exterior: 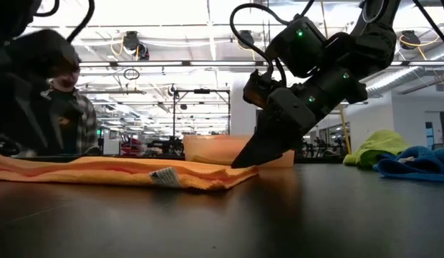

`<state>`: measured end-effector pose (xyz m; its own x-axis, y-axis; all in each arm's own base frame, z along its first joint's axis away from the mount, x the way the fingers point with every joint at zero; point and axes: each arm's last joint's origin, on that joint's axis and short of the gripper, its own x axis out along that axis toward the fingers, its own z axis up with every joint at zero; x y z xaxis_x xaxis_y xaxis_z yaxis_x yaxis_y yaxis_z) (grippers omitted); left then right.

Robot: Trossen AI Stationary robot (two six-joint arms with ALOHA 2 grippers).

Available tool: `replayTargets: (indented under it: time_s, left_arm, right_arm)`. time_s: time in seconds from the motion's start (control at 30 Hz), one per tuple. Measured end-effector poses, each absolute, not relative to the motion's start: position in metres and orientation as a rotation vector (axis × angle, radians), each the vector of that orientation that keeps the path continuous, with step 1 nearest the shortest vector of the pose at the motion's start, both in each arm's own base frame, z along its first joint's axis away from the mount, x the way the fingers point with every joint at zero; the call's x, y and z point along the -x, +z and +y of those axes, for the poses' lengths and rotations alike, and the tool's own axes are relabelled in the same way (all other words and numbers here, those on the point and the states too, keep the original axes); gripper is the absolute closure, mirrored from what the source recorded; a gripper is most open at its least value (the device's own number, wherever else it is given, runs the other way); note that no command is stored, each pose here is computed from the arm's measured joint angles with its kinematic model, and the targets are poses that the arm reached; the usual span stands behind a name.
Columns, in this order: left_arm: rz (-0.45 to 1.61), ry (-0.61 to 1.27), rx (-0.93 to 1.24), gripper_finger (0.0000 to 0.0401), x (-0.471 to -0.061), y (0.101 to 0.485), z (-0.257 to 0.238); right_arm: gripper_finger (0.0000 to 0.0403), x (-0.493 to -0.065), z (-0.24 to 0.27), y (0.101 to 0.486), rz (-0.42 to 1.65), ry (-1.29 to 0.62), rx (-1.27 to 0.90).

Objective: Fold microfiber towels
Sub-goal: Fold the orange towel

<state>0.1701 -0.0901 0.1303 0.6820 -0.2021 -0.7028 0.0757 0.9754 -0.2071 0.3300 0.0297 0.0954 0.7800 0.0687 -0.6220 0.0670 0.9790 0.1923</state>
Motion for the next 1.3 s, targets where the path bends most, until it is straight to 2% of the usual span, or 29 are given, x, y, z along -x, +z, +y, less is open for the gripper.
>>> replayTargets:
  time_s: [0.1,0.27,0.6,0.83,0.97,1.17,1.3]
  left_arm:
    - [0.749,-0.147,0.057,0.0293,-0.176,0.138,-0.091]
    - [0.706,0.017,-0.042,0.0293,-0.183,0.139,-0.076]
    - [0.869,0.118,-0.021,0.0293,-0.185,0.115,-0.049]
    - [0.901,0.461,-0.164,0.0293,-0.181,0.110,-0.023]
    - [0.863,0.545,-0.193,0.0293,-0.184,0.115,-0.011]
    - [0.770,0.519,-0.158,0.0293,-0.194,0.122,-0.005]
    - [0.551,0.240,-0.008,0.0293,-0.217,0.149,-0.020]
  right_arm:
    - [0.0267,-0.330,0.030,0.095,0.678,0.001,-0.209]
    - [0.0267,-0.330,0.030,0.095,0.678,0.002,-0.209]
    - [0.0267,-0.330,0.030,0.095,0.678,0.002,-0.206]
    - [0.0267,-0.330,0.029,0.095,0.680,0.001,-0.208]
    - [0.0267,-0.330,0.028,0.095,0.686,-0.001,-0.211]
    - [0.0267,-0.329,0.033,0.095,0.698,0.010,-0.258]
    - [0.0267,-0.328,0.039,0.095,0.701,0.023,-0.280]
